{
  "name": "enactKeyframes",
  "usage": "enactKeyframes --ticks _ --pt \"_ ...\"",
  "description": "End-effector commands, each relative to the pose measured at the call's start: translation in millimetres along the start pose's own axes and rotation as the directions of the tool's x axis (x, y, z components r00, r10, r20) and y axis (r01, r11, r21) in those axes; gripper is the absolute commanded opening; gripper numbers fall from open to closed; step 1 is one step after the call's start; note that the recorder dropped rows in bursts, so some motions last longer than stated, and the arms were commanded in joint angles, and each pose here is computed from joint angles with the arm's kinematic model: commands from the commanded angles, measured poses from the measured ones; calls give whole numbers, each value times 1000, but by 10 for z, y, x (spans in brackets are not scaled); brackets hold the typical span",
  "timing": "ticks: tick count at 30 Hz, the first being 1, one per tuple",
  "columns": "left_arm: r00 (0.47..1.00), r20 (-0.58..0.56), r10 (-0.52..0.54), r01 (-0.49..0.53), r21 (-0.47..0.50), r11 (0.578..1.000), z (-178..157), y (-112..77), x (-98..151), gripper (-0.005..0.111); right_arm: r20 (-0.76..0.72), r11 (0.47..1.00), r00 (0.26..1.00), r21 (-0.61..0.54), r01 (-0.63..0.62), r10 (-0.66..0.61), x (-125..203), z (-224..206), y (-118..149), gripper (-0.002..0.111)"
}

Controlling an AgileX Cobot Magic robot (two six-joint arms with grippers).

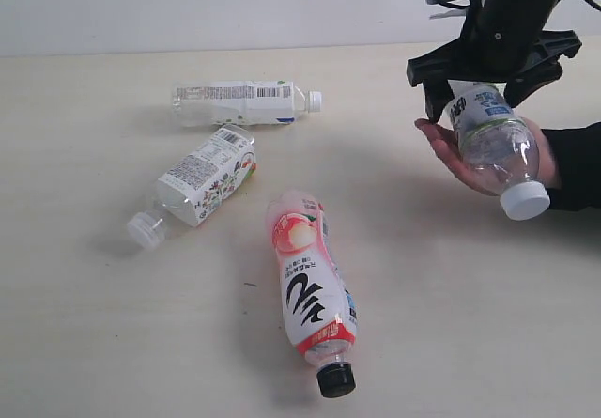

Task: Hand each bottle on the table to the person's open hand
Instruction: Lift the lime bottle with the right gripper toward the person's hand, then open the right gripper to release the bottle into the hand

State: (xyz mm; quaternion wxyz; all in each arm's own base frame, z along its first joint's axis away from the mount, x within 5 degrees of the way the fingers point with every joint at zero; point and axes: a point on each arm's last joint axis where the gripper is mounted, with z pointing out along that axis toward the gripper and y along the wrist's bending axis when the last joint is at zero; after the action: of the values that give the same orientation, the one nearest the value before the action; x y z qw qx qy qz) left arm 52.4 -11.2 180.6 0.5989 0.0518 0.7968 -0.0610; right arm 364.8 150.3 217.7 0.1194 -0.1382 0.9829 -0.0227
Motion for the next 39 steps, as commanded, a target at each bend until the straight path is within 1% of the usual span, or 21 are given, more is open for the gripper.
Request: enactKeyframes --ticks 1,3,6,10,18,22,24,27,29,30,32,36,38,39 --pt "1000 12 -12 12 8 1000 -4 -5 -6 0 21 1000 1000 1 -2 2 -26 -18 -21 98" --pt "1000 12 -12 12 8 1000 -4 -5 -6 0 21 1000 1000 12 6 -6 -26 -19 -31 100" --pt "1000 12 -12 12 8 1000 -4 -5 -6 0 25 1000 999 14 21 -21 -20 -58 -30 100" --pt "1000 12 -12 12 8 1000 -4 -5 -6 0 46 999 998 24 42 -43 9 -242 -63 100" --pt "1000 12 -12 12 8 1000 -4 -5 -6 0 142 998 988 16 57 -59 171 -898 -151 100" --pt "1000 12 -12 12 8 1000 -4 -5 -6 0 130 998 989 -14 67 -64 331 -1174 -172 100" --pt "1000 12 -12 12 8 1000 -4 -5 -6 0 142 996 988 -50 75 -67 410 -1304 -162 100" --pt "1000 12 -12 12 8 1000 -4 -5 -6 0 218 983 972 -133 123 -93 567 -1438 -113 100" --pt "1000 12 -12 12 8 1000 -4 -5 -6 0 291 974 954 -183 131 -73 683 -1516 -89 100" --pt "1000 12 -12 12 8 1000 -4 -5 -6 0 342 972 938 -195 127 -54 769 -1559 -95 100" --pt "1000 12 -12 12 8 1000 -4 -5 -6 0 404 969 914 -215 120 -24 896 -1598 -103 100" --pt "1000 12 -12 12 8 1000 -4 -5 -6 0 512 962 859 -246 115 28 1269 -1642 -136 100" --pt "1000 12 -12 12 8 1000 -4 -5 -6 0 570 959 820 -260 116 55 1447 -1685 -157 100" --pt "1000 12 -12 12 8 1000 -4 -5 -6 0 609 955 790 -269 127 66 1622 -1672 -168 100"
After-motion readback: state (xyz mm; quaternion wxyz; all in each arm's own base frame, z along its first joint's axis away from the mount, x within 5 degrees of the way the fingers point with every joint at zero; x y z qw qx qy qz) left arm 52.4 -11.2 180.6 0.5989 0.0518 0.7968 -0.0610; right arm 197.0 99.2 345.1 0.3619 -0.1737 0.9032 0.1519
